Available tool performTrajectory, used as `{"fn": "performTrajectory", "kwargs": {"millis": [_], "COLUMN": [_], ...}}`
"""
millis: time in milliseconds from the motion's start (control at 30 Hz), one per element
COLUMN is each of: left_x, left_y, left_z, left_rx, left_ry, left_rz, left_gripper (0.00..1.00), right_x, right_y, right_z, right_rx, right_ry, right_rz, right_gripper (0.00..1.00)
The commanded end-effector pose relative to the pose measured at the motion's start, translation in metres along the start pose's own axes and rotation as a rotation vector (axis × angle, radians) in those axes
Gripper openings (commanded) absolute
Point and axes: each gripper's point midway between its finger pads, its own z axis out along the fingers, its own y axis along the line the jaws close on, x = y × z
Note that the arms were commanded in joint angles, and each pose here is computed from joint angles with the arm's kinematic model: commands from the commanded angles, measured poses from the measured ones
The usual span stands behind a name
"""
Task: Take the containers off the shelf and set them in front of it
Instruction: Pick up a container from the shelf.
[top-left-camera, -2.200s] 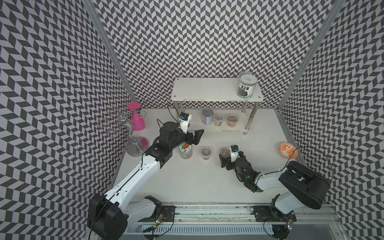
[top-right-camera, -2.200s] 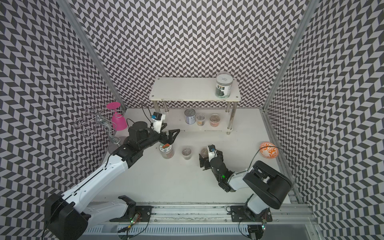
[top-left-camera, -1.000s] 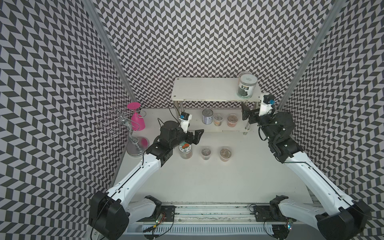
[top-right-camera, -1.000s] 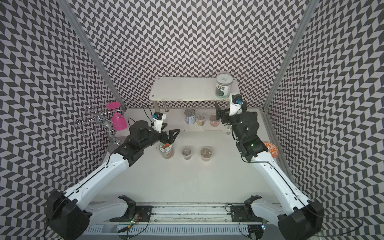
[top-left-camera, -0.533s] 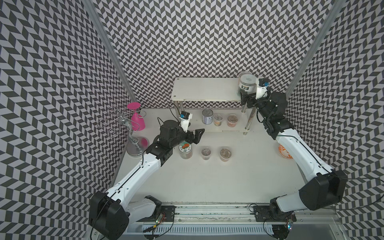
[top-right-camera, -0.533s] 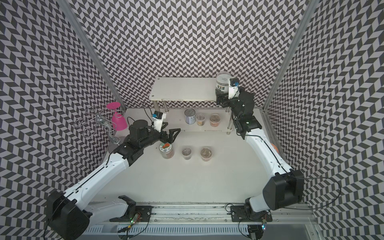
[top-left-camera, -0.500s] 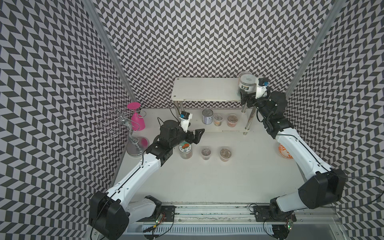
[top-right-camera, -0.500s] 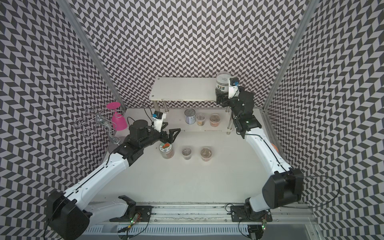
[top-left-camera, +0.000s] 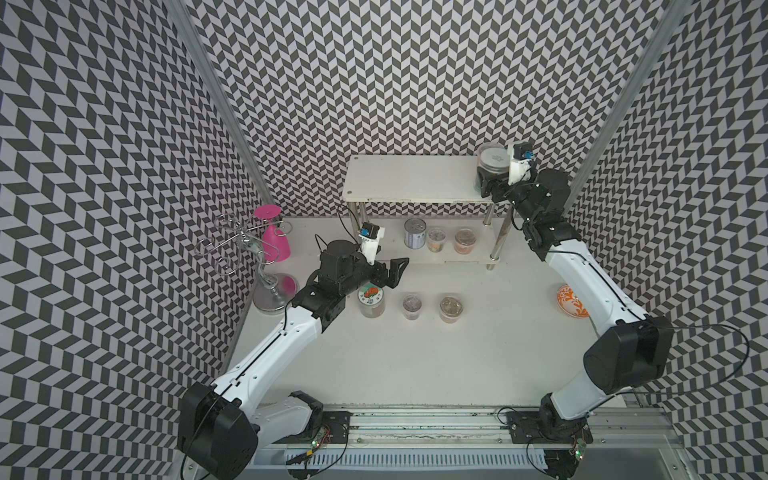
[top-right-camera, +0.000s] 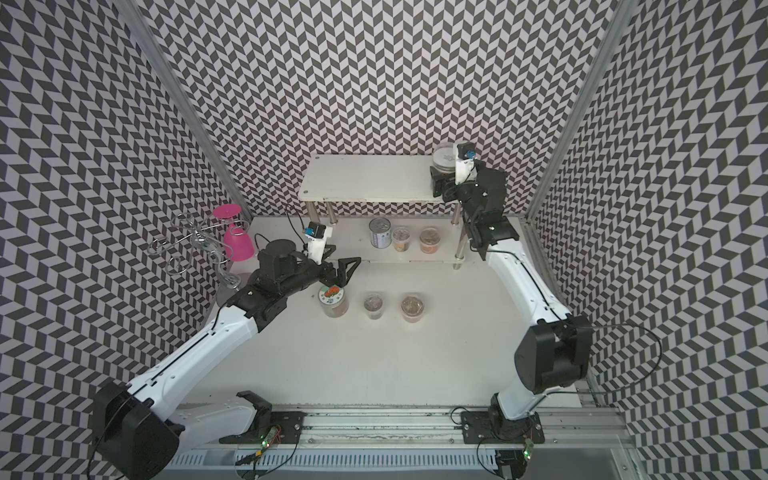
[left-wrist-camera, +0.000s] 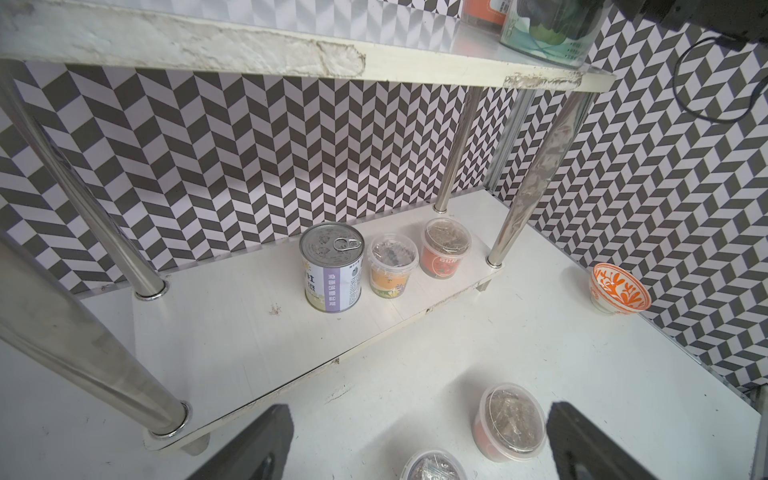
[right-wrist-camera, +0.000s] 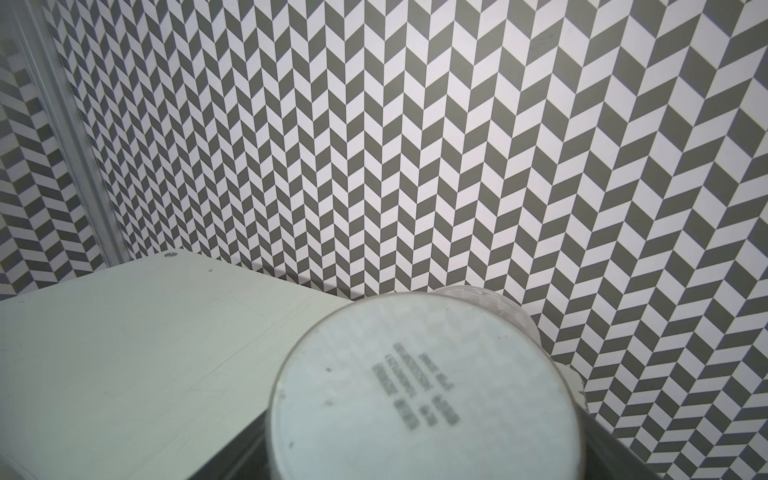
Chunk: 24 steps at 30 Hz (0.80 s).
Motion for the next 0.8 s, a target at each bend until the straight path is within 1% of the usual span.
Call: {"fn": "performTrajectory", "kwargs": {"millis": [0,100,167,367,533,600,667,767], "left_x": [-0.017,-0.015,-0.014,-0.013,-0.013,-0.013,-0.014,-0.012], "left_y": [-0.001,-0.001,-0.001,0.001,0.000,0.000,0.000,0.000], "left_z": [-0.003,-0.003,-0.003,-0.003,-0.001,-0.001,-0.001,-0.001], "left_rx": [0.002,0.002,0.002,-0.006,-0.001,-0.001,0.000,0.003], "left_ry": [-0.030,-0.025,-0.023,-0.020,-0.018,-0.016,-0.016,-0.010], "left_rz": [0.024,0.021,0.021,0.022,0.023,0.026,0.029,0.032], "left_gripper": [1.00,1.00,1.00,1.00,1.00,1.00,1.00,1.00], "right_x": [-0.027,-0.026,-0.027,-0.042,-0.055,-0.057,-0.049,-0.036], "right_y": [-0.002,0.001,0.003,0.012,0.029,0.044,0.062,0.086], "right_z": [0.000,-0.002,-0.004,-0.021,-0.051,-0.072,-0.089,-0.112], "right_rx": [-0.011,-0.028,-0.034,-0.077,-0.153,-0.212,-0.264,-0.301], "right_ry": [-0.084,-0.088,-0.094,-0.141,-0.180,-0.208,-0.208,-0.169], "right_rz": [-0.038,-0.043,-0.046,-0.047,-0.049,-0.051,-0.057,-0.085], "right_gripper": [0.87,0.78,0.75,0.72,0.71,0.71,0.71,0.71]}}
